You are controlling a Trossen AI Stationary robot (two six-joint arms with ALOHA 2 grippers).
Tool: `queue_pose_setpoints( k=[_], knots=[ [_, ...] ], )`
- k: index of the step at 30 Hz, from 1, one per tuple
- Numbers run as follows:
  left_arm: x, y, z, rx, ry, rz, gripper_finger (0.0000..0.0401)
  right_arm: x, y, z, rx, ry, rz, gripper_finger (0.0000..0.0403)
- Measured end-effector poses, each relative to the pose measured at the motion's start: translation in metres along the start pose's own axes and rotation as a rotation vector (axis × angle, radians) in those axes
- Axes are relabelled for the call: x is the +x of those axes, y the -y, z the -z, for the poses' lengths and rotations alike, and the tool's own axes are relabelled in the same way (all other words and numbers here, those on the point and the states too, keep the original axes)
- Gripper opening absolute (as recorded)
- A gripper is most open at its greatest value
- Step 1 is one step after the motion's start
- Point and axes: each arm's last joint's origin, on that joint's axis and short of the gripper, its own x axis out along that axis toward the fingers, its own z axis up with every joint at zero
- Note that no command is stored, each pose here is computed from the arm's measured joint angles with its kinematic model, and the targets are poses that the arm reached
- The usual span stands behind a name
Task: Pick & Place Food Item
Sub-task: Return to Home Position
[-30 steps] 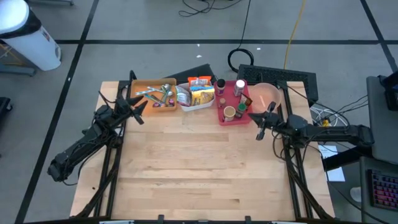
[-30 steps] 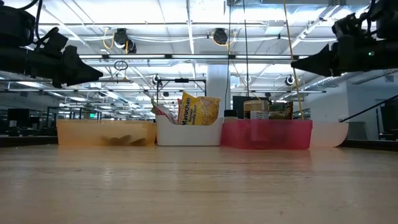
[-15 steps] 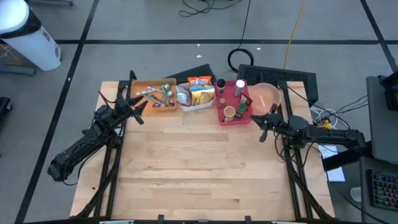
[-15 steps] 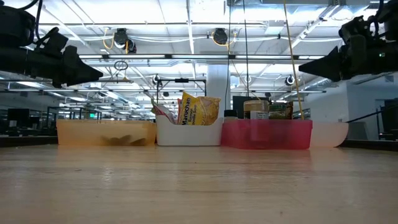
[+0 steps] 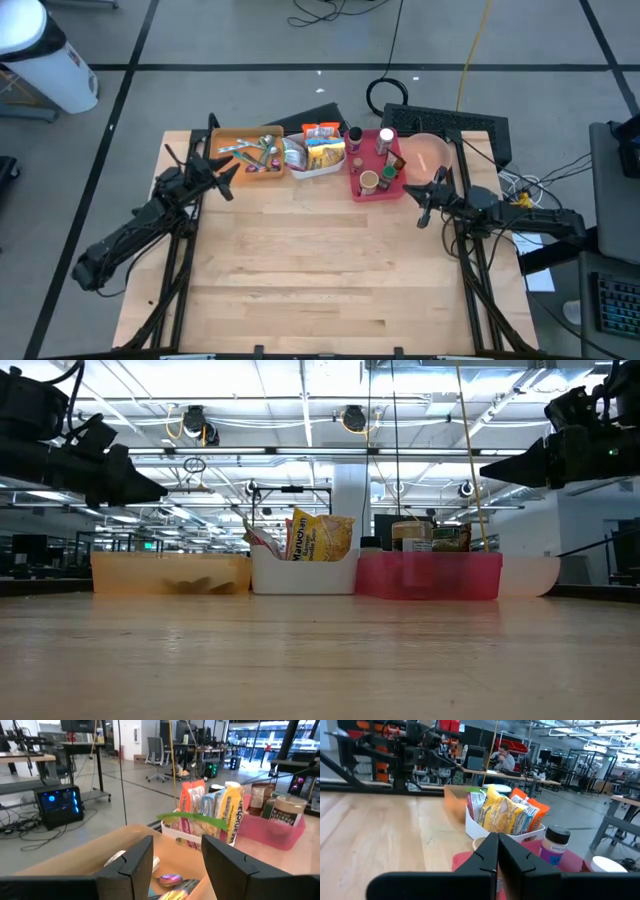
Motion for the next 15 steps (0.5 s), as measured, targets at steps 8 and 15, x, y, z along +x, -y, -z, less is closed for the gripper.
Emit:
queue_pose_setpoints(
  k=[8, 15],
  knots=[
    [0.0017, -0.0001, 0.0018, -0.028, -0.023, 0.001, 0.0172, 0.0005, 0.0002, -0.0018, -0.014, 0.017, 0.004, 0.0],
    [0.0018, 0.0001, -0.0008, -0.053, 0.005, 0.005, 0.0172, 0.0004, 0.0005, -0.0037, -0.008, 0.036, 0.007, 0.0]
  ],
)
